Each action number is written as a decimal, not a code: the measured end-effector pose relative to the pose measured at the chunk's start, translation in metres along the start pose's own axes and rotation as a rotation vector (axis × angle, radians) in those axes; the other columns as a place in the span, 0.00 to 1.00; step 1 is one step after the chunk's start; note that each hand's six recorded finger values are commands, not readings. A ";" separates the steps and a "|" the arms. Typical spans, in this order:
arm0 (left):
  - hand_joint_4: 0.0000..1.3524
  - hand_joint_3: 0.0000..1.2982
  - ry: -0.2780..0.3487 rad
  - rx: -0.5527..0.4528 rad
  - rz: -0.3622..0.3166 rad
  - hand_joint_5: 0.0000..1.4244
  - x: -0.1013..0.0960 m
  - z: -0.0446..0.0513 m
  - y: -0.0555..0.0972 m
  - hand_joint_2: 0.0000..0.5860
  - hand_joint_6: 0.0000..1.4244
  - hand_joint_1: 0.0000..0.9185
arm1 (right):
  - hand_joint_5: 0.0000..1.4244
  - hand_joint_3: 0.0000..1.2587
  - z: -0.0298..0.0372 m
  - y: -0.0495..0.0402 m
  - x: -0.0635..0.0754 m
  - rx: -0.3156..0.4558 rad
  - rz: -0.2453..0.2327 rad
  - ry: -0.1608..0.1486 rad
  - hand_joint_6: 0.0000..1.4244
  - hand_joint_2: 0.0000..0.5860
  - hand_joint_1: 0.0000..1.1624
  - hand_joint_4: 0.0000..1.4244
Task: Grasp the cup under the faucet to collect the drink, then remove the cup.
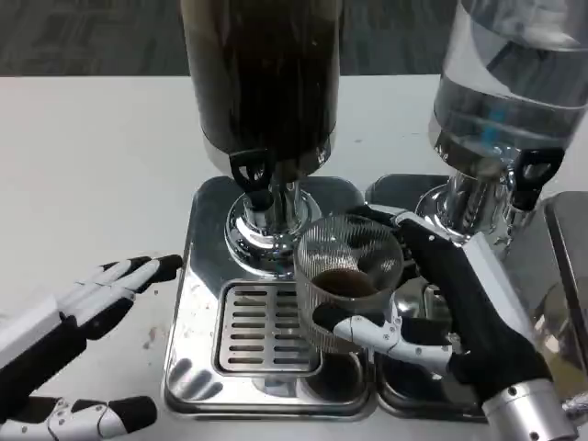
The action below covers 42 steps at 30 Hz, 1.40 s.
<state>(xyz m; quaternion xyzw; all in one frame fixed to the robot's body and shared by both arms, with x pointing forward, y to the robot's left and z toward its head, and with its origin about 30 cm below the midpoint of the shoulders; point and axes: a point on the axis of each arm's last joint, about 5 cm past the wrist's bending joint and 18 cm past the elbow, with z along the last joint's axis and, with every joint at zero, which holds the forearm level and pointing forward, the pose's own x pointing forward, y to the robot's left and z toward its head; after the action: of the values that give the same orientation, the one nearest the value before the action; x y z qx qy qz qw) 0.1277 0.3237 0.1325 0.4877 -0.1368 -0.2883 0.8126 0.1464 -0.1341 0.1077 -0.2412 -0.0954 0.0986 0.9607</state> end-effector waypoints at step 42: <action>0.00 0.00 -0.045 -0.081 0.026 0.00 -0.019 0.0325 -0.019 0.10 0.00 0.00 | 0.43 0.34 0.0235 -0.0247 -0.046 0.042 0.063 0.006 0.46 0.40 0.66 0.37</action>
<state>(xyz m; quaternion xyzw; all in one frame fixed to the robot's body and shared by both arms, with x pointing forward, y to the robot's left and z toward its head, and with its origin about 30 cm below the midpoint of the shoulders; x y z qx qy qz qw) 0.0899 0.3049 0.1325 0.4457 -0.1496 -0.2941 0.8321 0.1006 -0.1557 0.1338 -0.2240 -0.0827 0.1302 0.9623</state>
